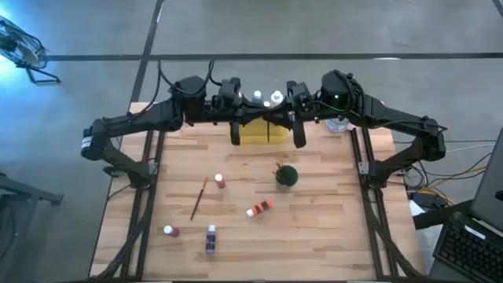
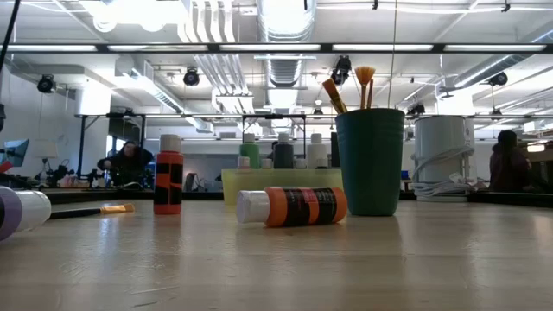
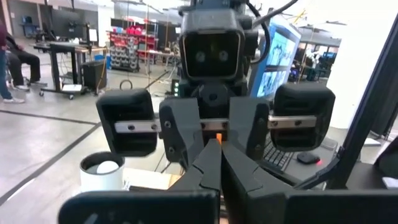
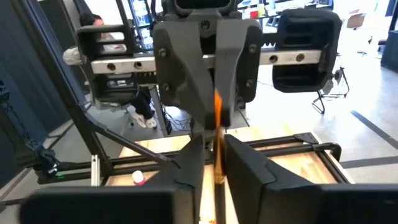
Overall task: Pick & Place Paint Supplies
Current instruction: Put the gold paint brush into the green cup
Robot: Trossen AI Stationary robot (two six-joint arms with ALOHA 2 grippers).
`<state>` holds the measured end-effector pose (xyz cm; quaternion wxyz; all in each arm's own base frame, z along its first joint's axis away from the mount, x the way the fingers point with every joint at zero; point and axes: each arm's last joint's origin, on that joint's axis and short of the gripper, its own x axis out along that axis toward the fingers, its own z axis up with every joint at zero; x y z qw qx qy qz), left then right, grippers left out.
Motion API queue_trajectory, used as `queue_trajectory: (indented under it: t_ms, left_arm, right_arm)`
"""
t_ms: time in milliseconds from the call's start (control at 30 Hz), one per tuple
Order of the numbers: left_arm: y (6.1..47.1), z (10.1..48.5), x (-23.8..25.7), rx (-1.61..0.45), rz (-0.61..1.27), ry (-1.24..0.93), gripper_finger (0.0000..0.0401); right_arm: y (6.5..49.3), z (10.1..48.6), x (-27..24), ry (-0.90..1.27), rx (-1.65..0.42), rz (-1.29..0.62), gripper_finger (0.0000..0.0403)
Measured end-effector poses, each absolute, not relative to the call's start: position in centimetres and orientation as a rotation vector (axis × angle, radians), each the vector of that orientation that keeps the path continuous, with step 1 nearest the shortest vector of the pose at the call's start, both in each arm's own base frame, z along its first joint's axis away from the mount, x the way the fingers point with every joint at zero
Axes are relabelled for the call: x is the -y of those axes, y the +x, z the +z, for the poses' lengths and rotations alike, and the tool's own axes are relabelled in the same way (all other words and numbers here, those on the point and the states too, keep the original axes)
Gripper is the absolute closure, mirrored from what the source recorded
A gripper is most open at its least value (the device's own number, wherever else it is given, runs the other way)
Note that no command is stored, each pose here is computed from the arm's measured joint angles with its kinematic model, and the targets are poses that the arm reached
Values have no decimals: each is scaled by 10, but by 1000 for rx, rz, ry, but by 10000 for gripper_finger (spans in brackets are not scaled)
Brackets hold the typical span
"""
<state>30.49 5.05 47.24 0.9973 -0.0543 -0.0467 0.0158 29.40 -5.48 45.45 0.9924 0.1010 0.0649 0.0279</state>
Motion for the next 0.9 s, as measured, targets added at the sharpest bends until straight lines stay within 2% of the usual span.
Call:
queue_trajectory:
  t_ms: [100,300,400,500,767,900]
  left_arm:
    - [305,471,-51,79,35,-112,401]
    - [305,470,-51,72,34,-117,399]
    - [305,470,-51,66,35,-131,385]
    - [303,470,-51,31,39,-137,355]
    - [278,491,-50,-11,156,-126,242]
    - [264,501,-50,13,241,-77,213]
  right_arm:
    - [294,454,55,190,-131,56,382]
    - [294,454,55,185,-132,49,388]
    - [294,453,55,187,-138,39,388]
    - [292,453,55,189,-148,27,388]
    - [268,460,55,137,-182,-187,389]
    - [255,468,43,91,-162,-247,390]
